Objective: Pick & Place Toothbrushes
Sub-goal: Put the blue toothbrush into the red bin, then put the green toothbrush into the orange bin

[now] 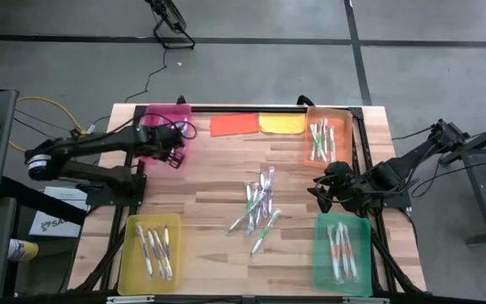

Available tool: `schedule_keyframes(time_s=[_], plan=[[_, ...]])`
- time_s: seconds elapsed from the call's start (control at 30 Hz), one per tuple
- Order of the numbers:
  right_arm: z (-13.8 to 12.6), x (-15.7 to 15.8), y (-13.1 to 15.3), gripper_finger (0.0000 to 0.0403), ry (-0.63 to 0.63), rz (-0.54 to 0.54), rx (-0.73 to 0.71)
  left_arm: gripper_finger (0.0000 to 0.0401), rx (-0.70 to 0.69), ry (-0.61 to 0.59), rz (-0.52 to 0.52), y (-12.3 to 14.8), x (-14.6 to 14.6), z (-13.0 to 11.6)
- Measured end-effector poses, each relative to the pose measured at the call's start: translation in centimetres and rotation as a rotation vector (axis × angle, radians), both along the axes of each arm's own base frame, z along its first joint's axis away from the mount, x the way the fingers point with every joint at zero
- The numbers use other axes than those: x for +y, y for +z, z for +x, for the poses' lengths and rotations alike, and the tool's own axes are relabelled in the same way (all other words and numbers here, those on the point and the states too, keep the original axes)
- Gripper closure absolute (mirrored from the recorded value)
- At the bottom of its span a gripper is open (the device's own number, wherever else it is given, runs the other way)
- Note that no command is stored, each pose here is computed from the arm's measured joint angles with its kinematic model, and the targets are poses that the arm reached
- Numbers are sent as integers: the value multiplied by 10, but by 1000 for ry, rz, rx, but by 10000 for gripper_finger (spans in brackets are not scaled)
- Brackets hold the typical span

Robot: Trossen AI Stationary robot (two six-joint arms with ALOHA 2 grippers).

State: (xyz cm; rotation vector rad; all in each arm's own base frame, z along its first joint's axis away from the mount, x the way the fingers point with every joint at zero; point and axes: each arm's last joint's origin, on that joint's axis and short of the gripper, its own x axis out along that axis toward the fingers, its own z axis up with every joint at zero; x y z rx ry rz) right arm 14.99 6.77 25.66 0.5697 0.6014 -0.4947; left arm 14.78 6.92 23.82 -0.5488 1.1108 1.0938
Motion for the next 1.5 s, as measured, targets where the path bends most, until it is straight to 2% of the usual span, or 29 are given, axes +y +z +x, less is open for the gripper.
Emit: schedule_keyframes(time_s=[0.2, 0.43, 0.53, 0.9, 1.03, 1.2, 1.27, 1.37, 1.5], plan=[[0, 0, 0, 190, -1, 2, -1, 396, -73, 69, 4, -15, 23, -3], [0, 0, 0, 190, -15, 18, -6, 394, -98, 146, 16, -16, 46, -12], [0, 0, 0, 190, -15, 18, -6, 378, -102, 178, 12, -16, 51, -16], [0, 0, 0, 190, -19, 23, -8, 352, -96, 137, -10, -17, 57, -19], [0, 0, 0, 190, -32, 38, -13, 325, -93, 120, -6, -17, 57, -19], [0, 0, 0, 190, -27, 44, -10, 262, -110, 116, -10, -16, 58, -18], [0, 0, 0, 190, -26, 46, -8, 237, -137, 82, -16, -16, 58, -16], [0, 1, 0, 190, -16, 60, -1, 213, -221, -55, -19, -13, 61, -8], [0, 1, 0, 190, -14, 65, 1, 207, -359, -228, -3, -6, 53, 13]])
